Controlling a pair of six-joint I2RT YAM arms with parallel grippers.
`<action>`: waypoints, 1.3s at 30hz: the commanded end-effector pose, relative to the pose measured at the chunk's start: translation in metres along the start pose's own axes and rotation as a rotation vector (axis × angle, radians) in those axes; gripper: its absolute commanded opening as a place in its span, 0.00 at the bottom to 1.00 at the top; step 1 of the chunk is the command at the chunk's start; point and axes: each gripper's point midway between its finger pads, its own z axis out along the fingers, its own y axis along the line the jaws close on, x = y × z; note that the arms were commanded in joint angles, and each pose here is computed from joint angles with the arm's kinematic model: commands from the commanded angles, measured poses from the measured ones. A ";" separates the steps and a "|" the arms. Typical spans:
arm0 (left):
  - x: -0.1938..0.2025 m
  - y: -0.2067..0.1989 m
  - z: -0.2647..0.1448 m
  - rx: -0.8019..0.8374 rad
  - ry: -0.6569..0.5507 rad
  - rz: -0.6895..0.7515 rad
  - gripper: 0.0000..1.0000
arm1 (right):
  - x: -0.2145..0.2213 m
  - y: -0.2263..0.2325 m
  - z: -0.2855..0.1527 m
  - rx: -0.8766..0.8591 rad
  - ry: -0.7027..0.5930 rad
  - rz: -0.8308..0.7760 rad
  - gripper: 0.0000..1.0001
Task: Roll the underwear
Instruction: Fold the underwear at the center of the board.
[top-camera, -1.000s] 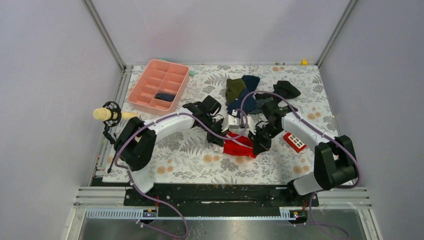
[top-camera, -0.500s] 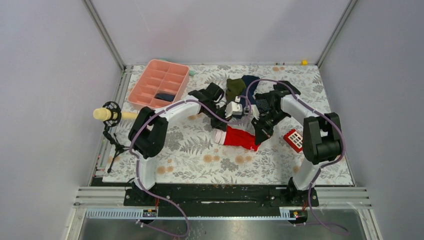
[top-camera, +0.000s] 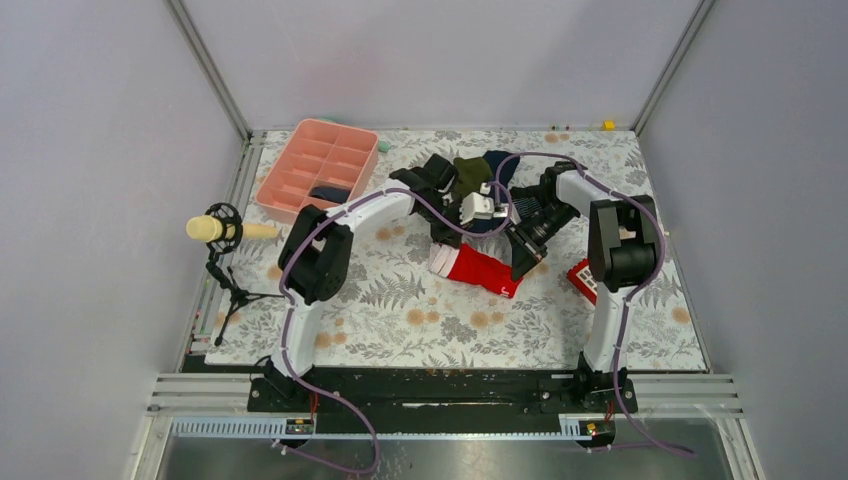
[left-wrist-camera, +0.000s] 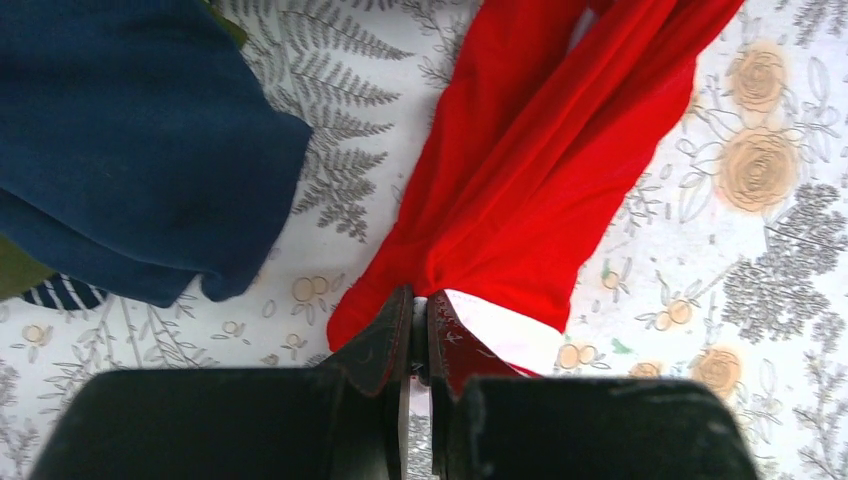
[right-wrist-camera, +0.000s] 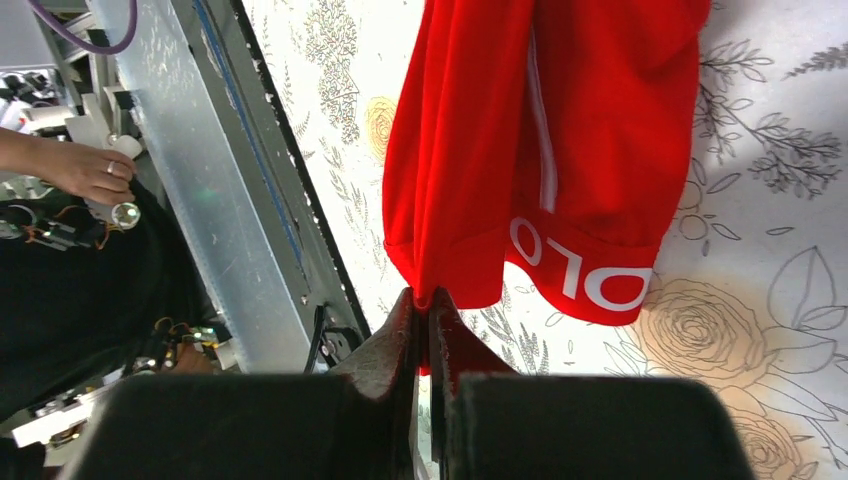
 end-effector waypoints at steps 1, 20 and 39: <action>-0.012 0.030 -0.010 -0.070 0.004 0.086 0.00 | -0.006 0.004 -0.012 -0.043 0.004 0.070 0.00; 0.003 0.063 -0.003 -0.122 0.037 -0.011 0.00 | -0.044 -0.020 -0.019 -0.105 0.042 0.483 0.01; 0.004 0.086 0.001 -0.208 -0.053 -0.375 0.00 | -0.074 -0.053 -0.037 0.103 -0.030 0.554 0.36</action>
